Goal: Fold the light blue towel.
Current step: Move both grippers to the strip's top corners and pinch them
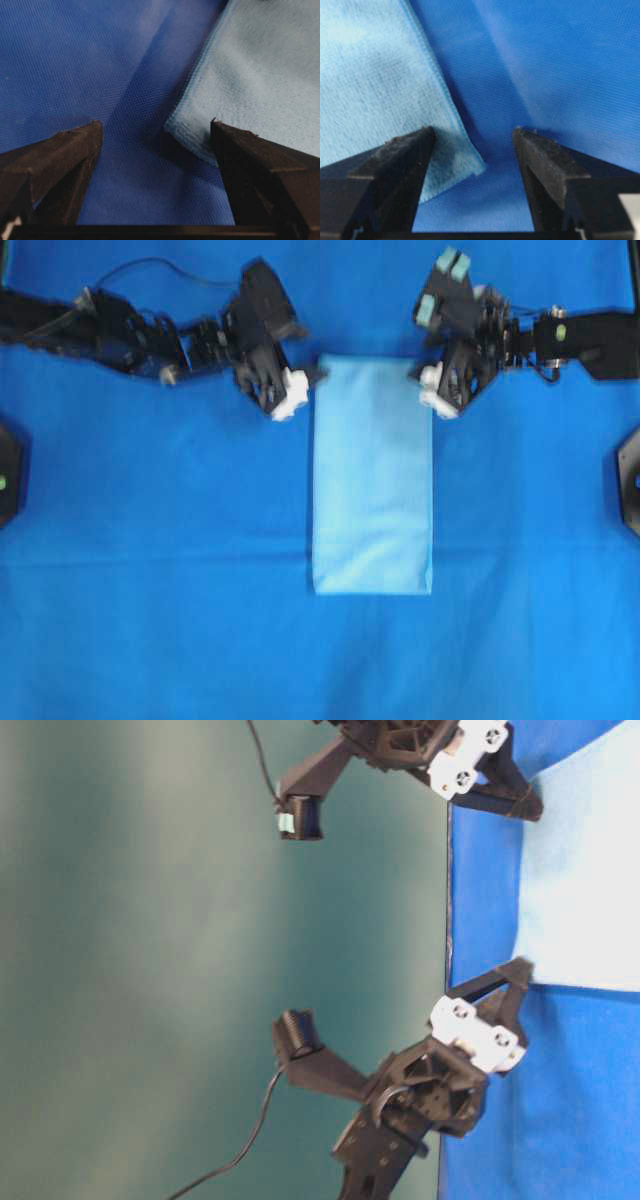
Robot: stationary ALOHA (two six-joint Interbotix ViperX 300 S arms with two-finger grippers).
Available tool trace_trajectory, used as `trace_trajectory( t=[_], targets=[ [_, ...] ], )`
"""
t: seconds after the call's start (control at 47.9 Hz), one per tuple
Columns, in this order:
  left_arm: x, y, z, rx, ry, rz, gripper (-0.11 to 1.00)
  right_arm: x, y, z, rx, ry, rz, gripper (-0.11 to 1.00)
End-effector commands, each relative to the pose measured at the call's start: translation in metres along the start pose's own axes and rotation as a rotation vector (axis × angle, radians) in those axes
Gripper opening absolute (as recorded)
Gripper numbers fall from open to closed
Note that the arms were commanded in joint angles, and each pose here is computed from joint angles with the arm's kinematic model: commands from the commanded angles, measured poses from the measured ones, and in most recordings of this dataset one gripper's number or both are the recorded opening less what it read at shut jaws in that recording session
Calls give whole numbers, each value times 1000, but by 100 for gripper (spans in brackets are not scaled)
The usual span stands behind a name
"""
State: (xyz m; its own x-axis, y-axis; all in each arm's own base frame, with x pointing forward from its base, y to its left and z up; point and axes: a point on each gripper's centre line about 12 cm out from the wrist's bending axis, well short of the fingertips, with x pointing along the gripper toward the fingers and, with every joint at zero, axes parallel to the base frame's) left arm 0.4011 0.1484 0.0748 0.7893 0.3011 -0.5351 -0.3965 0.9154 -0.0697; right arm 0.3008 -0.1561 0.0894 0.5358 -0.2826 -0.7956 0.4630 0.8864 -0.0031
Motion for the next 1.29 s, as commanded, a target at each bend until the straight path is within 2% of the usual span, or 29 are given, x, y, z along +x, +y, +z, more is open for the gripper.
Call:
trace_trajectory(
  t=[0.0, 0.146, 0.23, 0.313, 0.397, 0.459, 0.522, 0.731, 0.877, 1.044, 1.17, 1.274],
  targets=[
    [4, 1, 10, 2, -32, 1, 82, 2, -4, 4, 4, -11, -3, 65],
    [9, 3, 5, 0, -8, 5, 80, 5, -5, 2, 7, -5, 0, 65],
    [9, 2, 1, 19, 27, 6, 74, 5, -5, 1, 6, -2, 0, 62],
    [8, 1, -4, 66, 60, 4, 53, 4, -5, 0, 6, 2, -2, 48],
    [7, -1, -6, 106, 75, -1, 30, 3, -4, -4, 5, 9, -2, 26],
    [7, -1, -6, 118, 83, -3, 14, 2, -4, -6, 12, 11, -1, 9],
    [7, -1, -5, 129, 84, -3, 3, 1, -5, -7, 23, 13, -3, 4],
    [4, -1, 6, 140, 72, -2, 3, 0, -5, -7, 37, 13, -4, 4],
    [-8, 5, 32, 144, 29, 11, 3, -6, -7, 2, 37, -6, -22, 4],
    [-23, 17, 61, 194, -24, 38, 3, -23, -15, 18, 22, -32, -76, 4],
    [-24, 28, 69, 194, -18, 60, 3, -29, -25, 27, 13, -42, -115, 4],
    [-23, 29, 70, 199, -4, 61, 3, -31, -25, 31, 5, -53, -119, 4]
  ],
)
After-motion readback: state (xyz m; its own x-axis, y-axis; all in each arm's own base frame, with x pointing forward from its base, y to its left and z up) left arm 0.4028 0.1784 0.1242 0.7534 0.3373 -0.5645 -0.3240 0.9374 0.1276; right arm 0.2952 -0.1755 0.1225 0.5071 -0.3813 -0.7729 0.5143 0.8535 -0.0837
